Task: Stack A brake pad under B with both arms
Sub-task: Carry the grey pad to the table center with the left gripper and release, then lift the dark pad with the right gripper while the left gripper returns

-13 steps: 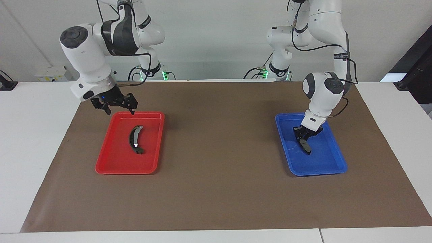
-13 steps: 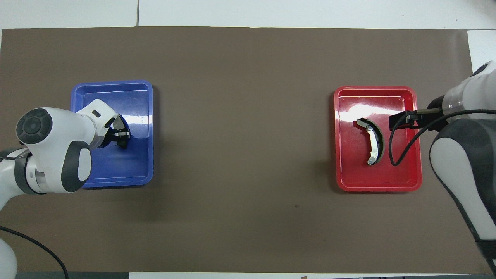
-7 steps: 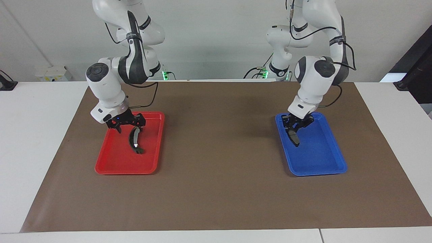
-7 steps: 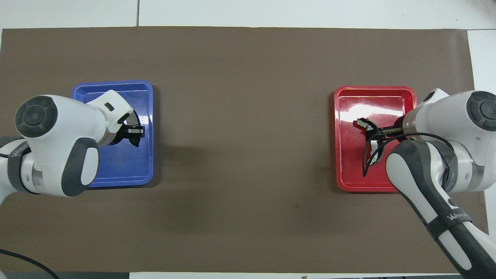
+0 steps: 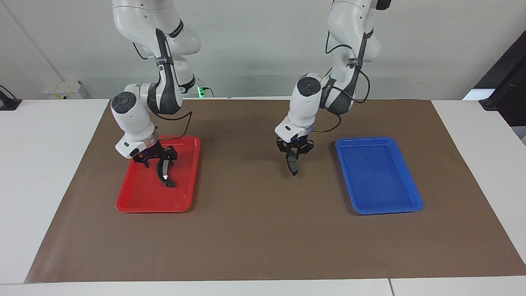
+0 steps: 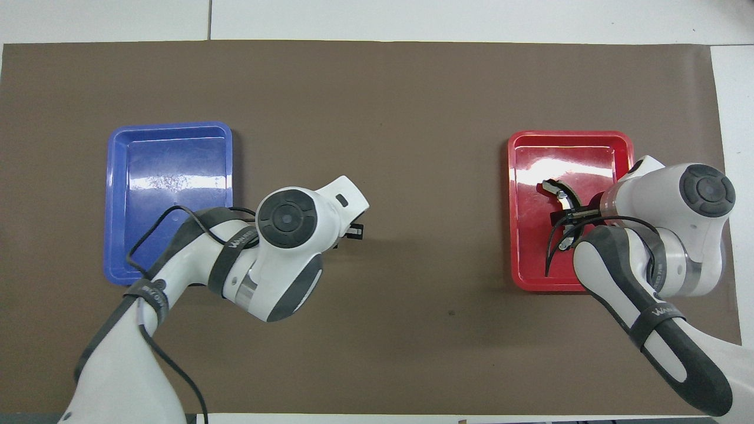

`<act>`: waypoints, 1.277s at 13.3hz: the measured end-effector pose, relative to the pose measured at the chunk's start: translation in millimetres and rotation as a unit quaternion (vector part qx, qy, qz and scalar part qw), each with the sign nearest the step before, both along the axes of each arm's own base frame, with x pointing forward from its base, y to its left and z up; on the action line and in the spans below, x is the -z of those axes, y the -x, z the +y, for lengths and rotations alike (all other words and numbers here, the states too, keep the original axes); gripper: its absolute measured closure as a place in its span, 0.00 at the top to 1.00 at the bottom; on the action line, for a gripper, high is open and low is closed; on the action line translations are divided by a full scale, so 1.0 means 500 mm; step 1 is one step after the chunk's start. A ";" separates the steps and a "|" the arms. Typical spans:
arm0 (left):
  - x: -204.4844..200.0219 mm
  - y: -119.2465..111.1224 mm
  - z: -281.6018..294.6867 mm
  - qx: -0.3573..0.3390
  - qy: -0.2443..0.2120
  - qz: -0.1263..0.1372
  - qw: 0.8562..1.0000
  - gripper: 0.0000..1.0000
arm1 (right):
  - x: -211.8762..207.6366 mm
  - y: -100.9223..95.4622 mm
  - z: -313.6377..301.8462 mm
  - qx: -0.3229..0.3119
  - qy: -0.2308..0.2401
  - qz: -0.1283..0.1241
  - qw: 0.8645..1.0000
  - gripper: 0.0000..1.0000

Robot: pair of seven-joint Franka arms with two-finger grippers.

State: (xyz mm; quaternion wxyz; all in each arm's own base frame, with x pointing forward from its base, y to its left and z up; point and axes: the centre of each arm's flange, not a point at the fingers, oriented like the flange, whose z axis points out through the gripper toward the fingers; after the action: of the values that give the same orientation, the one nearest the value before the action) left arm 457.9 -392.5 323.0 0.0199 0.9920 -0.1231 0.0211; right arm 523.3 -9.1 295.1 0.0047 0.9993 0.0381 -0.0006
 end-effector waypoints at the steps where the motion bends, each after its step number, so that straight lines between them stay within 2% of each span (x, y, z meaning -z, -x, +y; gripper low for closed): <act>1: 0.022 0.008 -0.036 0.010 -0.001 0.000 1.000 0.37 | 0.011 0.001 0.000 0.000 0.000 0.004 1.000 1.00; 3: 0.048 0.018 -0.064 0.021 0.004 -0.005 1.000 0.37 | 0.017 0.002 0.001 0.000 0.001 0.007 1.000 1.00; 5: 0.047 0.020 -0.071 0.023 0.010 -0.012 1.000 0.57 | 0.017 0.002 0.001 -0.001 0.001 0.007 1.000 0.96; 7: 0.032 0.012 -0.062 0.019 0.010 -0.013 1.000 0.83 | 0.017 0.002 0.001 -0.001 0.001 0.007 1.000 0.70; 9: -0.014 -0.011 -0.012 -0.002 -0.004 0.002 1.000 1.00 | 0.014 0.001 0.005 -0.003 0.000 0.007 1.000 0.44; 11: -0.080 -0.062 0.105 -0.052 -0.022 0.028 0.998 1.00 | 0.011 -0.001 0.005 -0.003 0.000 0.008 1.000 0.43; 13: -0.149 -0.116 0.252 -0.102 -0.027 0.042 0.994 1.00 | -0.006 -0.012 0.006 0.005 -0.001 0.013 1.000 0.43; 15: -0.201 -0.151 0.380 -0.116 -0.023 0.044 0.992 1.00 | -0.053 -0.034 0.033 0.022 -0.001 0.027 0.999 0.43; 17: -0.252 -0.174 0.511 -0.112 -0.017 0.038 0.993 1.00 | -0.117 -0.055 0.110 0.048 0.000 0.038 0.998 0.43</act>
State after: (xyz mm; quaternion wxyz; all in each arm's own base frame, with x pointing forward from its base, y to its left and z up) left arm 545.0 -137.1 449.2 0.0049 0.9998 -0.0105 -0.0169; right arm 550.9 46.0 353.6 0.0037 0.9992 -0.0094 -0.0383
